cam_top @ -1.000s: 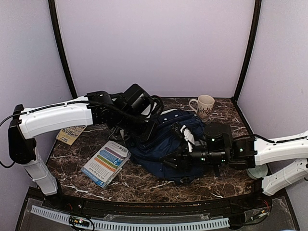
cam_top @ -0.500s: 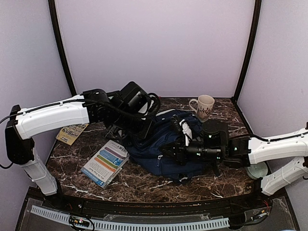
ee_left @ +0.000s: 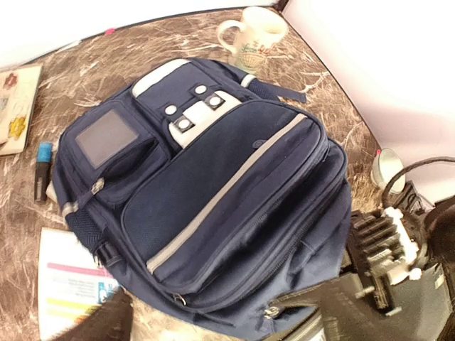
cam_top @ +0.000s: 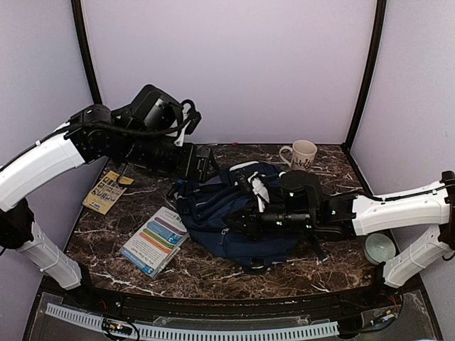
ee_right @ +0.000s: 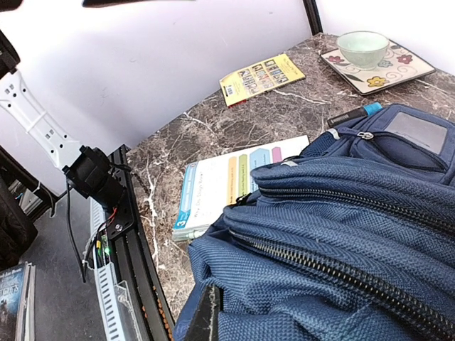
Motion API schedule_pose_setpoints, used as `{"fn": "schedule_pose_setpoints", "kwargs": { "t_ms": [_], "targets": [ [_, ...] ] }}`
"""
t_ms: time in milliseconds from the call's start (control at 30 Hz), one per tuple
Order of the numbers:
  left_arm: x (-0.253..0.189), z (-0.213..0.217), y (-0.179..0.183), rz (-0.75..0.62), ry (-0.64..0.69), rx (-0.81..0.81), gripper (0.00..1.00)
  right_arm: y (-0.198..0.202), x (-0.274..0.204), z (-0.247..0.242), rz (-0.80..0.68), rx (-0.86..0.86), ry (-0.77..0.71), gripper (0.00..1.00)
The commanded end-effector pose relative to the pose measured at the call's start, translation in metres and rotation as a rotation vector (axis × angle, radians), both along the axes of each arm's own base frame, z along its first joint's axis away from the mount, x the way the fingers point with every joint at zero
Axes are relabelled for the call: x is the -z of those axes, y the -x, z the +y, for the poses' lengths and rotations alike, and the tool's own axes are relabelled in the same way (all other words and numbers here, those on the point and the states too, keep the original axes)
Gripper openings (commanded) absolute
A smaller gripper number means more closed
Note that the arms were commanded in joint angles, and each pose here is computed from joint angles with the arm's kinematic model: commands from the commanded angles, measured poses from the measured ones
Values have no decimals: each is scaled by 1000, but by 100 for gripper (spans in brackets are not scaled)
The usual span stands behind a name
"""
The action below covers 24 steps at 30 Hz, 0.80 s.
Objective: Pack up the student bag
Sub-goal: Hold the largest pocket of the student bag.
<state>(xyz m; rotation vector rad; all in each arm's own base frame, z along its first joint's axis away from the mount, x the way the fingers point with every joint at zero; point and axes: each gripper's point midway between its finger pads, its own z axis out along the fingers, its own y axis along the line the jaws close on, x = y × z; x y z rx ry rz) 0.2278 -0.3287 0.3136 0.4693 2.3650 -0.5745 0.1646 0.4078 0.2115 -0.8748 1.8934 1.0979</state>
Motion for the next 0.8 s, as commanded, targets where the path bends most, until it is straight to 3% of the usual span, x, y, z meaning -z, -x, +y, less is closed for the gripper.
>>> {"fn": "schedule_pose_setpoints", "kwargs": {
  "t_ms": [0, 133, 367, 767],
  "targets": [
    [-7, 44, 11, 23, -50, -101, 98, -15, -30, 13, -61, 28, -55, 0],
    [2, 56, 24, 44, -38, -73, 98, -19, -27, 20, -57, 30, -52, 0],
    [33, 36, 59, 227, 16, 38, 75, -44, -21, 25, -26, 125, -29, 0],
    [67, 30, 89, 260, 55, 93, 71, -52, -30, 38, -22, 110, -23, 0]
  ]
}}
